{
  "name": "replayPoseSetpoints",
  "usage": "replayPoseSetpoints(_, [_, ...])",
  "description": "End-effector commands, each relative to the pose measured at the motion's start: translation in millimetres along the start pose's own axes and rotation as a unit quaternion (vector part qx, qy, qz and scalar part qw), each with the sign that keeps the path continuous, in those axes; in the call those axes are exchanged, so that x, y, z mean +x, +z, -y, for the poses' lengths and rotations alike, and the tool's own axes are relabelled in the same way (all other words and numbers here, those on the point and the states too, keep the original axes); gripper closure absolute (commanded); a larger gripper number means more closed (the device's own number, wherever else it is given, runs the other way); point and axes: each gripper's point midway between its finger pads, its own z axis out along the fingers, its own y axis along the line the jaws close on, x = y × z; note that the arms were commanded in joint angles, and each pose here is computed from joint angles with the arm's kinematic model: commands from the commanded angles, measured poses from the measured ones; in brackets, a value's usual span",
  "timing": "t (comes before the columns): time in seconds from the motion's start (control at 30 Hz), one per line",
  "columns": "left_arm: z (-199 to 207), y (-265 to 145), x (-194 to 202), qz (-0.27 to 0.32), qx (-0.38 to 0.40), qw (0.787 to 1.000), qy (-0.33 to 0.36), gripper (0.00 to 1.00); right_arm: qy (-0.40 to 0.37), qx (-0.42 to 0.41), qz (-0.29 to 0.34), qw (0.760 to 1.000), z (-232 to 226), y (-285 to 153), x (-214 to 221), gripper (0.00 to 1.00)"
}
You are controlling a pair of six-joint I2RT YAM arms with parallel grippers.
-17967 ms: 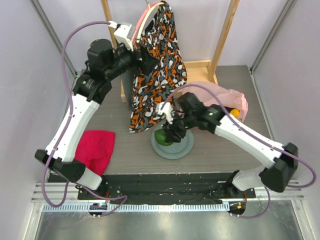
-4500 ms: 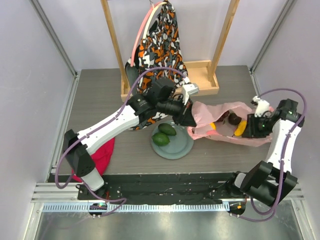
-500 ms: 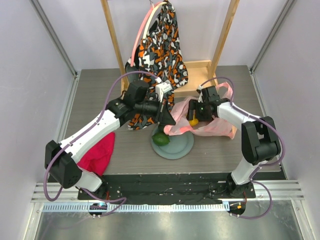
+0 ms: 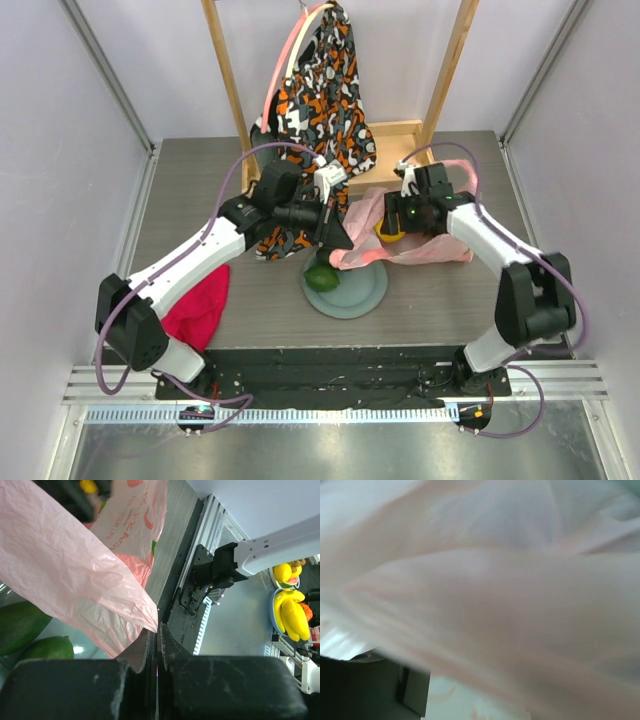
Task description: Take the fake fruits out of the plastic bag
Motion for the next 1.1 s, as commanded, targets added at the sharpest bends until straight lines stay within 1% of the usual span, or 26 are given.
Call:
replayPoseSetpoints(0.0, [-4,3,-24,0.030,0.000,0.999,0.017,1.00,-0.100,-0.041,0.093,0.990,-26,-84,-35,0.99])
replayPoseSetpoints(0.07, [-9,8,-27,0.029,-0.002,0.999,0.018,1.00,-0.118,-0.041,0.103,0.987,-28,-103,-30,0.99])
replayPoseSetpoints(0.1, [-10,10,-29,0.028,-0.002,0.999,0.018,1.00,-0.123,-0.040,0.120,0.984,-30,-117,-29,0.99])
replayPoseSetpoints(0.13, [-10,11,-33,0.032,-0.001,0.999,0.021,1.00,-0.124,-0.040,0.116,0.985,-30,-122,-24,0.99])
replayPoseSetpoints(0.23, [-19,19,-38,0.030,-0.007,0.999,0.018,1.00,-0.139,-0.052,0.130,0.980,-38,-143,-20,0.99])
replayPoseSetpoints(0.37, [-32,21,-65,0.048,-0.022,0.998,0.023,1.00,-0.172,-0.065,0.174,0.967,-51,-177,-35,0.99])
replayPoseSetpoints(0.4, [-47,20,-71,0.054,-0.036,0.998,0.015,1.00,-0.185,-0.096,0.182,0.961,-63,-185,-35,0.99])
replayPoseSetpoints(0.47, [-58,16,-86,0.071,-0.046,0.996,0.015,1.00,-0.211,-0.147,0.196,0.946,-84,-202,-33,0.99])
replayPoseSetpoints(0.53, [-74,12,-106,0.089,-0.057,0.994,0.017,0.99,-0.239,-0.204,0.194,0.929,-108,-209,-23,0.99])
replayPoseSetpoints(0.57, [-79,11,-113,0.095,-0.059,0.994,0.020,1.00,-0.248,-0.216,0.187,0.926,-114,-207,-18,0.99])
replayPoseSetpoints(0.6, [-82,7,-126,0.106,-0.061,0.992,0.027,1.00,-0.279,-0.238,0.175,0.914,-129,-204,-8,0.99])
replayPoseSetpoints(0.63, [-88,12,-125,0.100,-0.058,0.993,0.025,1.00,-0.294,-0.240,0.169,0.910,-133,-199,-4,0.99])
replayPoseSetpoints(0.7, [-89,14,-130,0.103,-0.054,0.993,0.032,1.00,-0.323,-0.249,0.147,0.901,-142,-183,11,0.99])
replayPoseSetpoints(0.73, [-90,17,-129,0.102,-0.050,0.993,0.025,1.00,-0.356,-0.257,0.146,0.886,-152,-176,17,0.99])
replayPoseSetpoints(0.77, [-91,18,-130,0.104,-0.047,0.993,0.025,1.00,-0.373,-0.233,0.142,0.887,-149,-166,17,0.99])
replayPoseSetpoints(0.8, [-91,20,-129,0.103,-0.045,0.993,0.019,1.00,-0.382,-0.220,0.124,0.889,-146,-148,25,0.99])
replayPoseSetpoints(0.83, [-91,19,-128,0.104,-0.044,0.994,0.013,1.00,-0.401,-0.207,0.132,0.882,-150,-138,23,0.99])
replayPoseSetpoints(0.87, [-86,17,-130,0.108,-0.039,0.993,0.016,1.00,-0.403,-0.175,0.123,0.890,-138,-122,25,0.99])
replayPoseSetpoints(0.9, [-85,16,-130,0.109,-0.038,0.993,0.016,1.00,-0.404,-0.155,0.127,0.893,-132,-114,23,0.99])
replayPoseSetpoints(0.93, [-84,16,-127,0.107,-0.039,0.993,0.014,1.00,-0.406,-0.134,0.144,0.892,-129,-104,13,0.99])
replayPoseSetpoints(0.97, [-78,10,-129,0.113,-0.041,0.993,0.020,1.00,-0.407,-0.111,0.146,0.895,-122,-94,10,0.99])
replayPoseSetpoints(1.0, [-77,8,-129,0.114,-0.042,0.992,0.021,1.00,-0.404,-0.066,0.137,0.902,-105,-81,12,0.99])
replayPoseSetpoints(1.07, [-74,5,-123,0.110,-0.043,0.993,0.022,1.00,-0.410,-0.044,0.140,0.900,-99,-66,7,0.99])
